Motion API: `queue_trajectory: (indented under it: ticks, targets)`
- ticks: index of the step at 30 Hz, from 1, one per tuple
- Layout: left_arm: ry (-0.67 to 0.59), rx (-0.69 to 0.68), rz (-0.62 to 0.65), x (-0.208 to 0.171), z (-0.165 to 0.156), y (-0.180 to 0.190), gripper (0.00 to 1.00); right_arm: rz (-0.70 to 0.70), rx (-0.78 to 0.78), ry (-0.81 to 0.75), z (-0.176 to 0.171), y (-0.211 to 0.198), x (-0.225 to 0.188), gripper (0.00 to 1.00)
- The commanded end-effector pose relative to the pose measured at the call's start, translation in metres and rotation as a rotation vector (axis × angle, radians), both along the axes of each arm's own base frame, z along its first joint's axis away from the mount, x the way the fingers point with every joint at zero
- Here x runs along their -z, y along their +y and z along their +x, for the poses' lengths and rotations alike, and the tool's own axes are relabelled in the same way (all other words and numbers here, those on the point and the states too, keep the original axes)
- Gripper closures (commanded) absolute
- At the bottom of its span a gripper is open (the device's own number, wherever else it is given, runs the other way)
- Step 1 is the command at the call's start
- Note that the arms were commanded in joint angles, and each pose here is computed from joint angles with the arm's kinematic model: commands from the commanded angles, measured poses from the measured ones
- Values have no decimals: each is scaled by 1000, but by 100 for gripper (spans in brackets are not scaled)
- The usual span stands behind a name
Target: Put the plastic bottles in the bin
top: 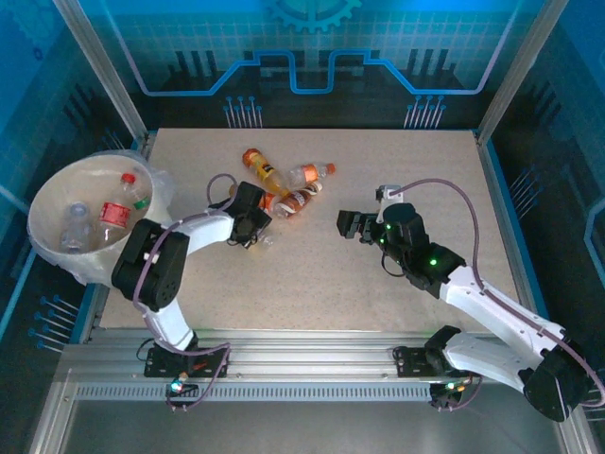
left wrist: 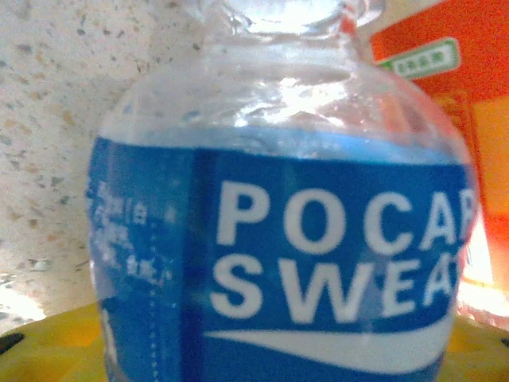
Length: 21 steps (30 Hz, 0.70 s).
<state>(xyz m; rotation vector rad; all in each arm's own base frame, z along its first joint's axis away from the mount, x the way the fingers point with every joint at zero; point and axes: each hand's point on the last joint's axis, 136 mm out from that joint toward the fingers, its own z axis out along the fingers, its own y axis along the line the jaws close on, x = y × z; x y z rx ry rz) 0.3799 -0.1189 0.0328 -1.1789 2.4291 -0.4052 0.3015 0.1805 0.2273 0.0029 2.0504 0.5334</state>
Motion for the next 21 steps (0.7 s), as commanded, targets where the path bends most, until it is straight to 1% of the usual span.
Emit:
queue_trajectory:
  ticks: [1,5,7,13,17,21]
  targets:
    - [-208,126,23,-49,12,-3,43,9,-80,-59,3,13,-14,0]
    - [-326,213,92,-94,7,2,47,13,-155,-98,4,27,-20,0]
    - [-375,271,125,-118,5,2,47,15,-184,-115,4,33,-23,0]
    - [-501,437,260,-206,-11,7,47,21,-231,-141,9,47,-32,0]
    - [-555,442,420,-270,-29,32,48,29,-249,-178,10,53,-41,0]
    - [-583,361,623,-331,-54,74,47,22,-270,-207,10,57,-48,0]
